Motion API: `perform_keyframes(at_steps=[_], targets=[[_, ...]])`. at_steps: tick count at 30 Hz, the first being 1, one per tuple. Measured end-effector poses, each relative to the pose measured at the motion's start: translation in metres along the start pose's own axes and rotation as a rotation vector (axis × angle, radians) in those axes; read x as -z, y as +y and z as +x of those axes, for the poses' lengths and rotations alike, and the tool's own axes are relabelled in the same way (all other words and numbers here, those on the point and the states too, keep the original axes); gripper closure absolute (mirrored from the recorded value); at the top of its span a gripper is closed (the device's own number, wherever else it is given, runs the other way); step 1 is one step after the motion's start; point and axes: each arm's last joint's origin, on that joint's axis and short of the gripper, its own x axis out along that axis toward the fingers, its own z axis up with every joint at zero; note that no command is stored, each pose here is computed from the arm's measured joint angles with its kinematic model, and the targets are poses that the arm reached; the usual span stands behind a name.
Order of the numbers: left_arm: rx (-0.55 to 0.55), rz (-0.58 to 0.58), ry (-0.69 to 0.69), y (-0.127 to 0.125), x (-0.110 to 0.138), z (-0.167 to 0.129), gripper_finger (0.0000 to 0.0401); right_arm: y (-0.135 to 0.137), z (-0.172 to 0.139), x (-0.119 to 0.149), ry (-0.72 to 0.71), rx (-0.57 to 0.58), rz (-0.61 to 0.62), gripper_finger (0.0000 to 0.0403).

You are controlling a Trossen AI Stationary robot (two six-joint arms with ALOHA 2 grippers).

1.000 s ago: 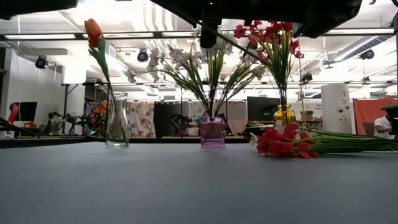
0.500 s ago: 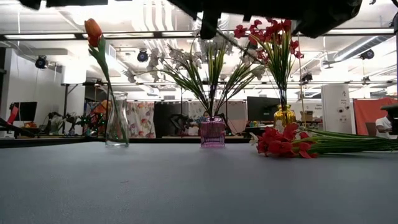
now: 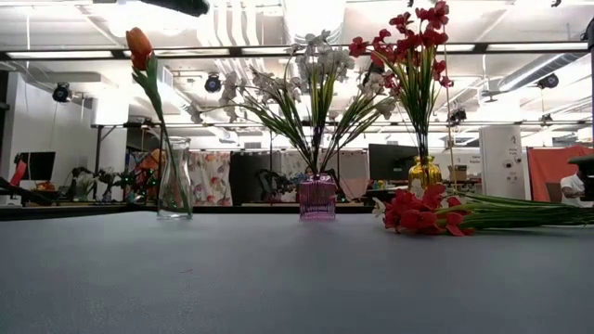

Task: Sort flowers into vase by color
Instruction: Put the orange tulip into the transparent vase

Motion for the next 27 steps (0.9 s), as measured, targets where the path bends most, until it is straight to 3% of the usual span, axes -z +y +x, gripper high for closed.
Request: perform_keyframes(at_steps=[5, 7, 11, 23, 27], targets=[[0.237, 0.056, -0.180, -0.009, -0.024, 0.011, 0.0192, -0.003, -0.015, -0.022, -0.012, -0.020, -0.005, 0.0390], [0.270, 0.067, -0.272, -0.010, -0.027, 0.016, 0.0200, -0.002, -0.019, -0.023, -0.017, -0.049, -0.006, 0.0390], [0.237, 0.016, -0.371, -0.006, -0.022, 0.030, 0.0212, 0.001, -0.023, -0.016, -0.055, -0.123, 0.012, 0.0390], [0.154, -0.321, -0.708, 0.014, 0.010, 0.031, 0.0216, 0.009, -0.034, 0.030, -0.203, -0.076, 0.061, 0.0390], [0.176, -0.345, -0.759, 0.019, 0.015, 0.032, 0.0216, 0.017, -0.024, 0.048, -0.232, -0.066, 0.056, 0.0390]])
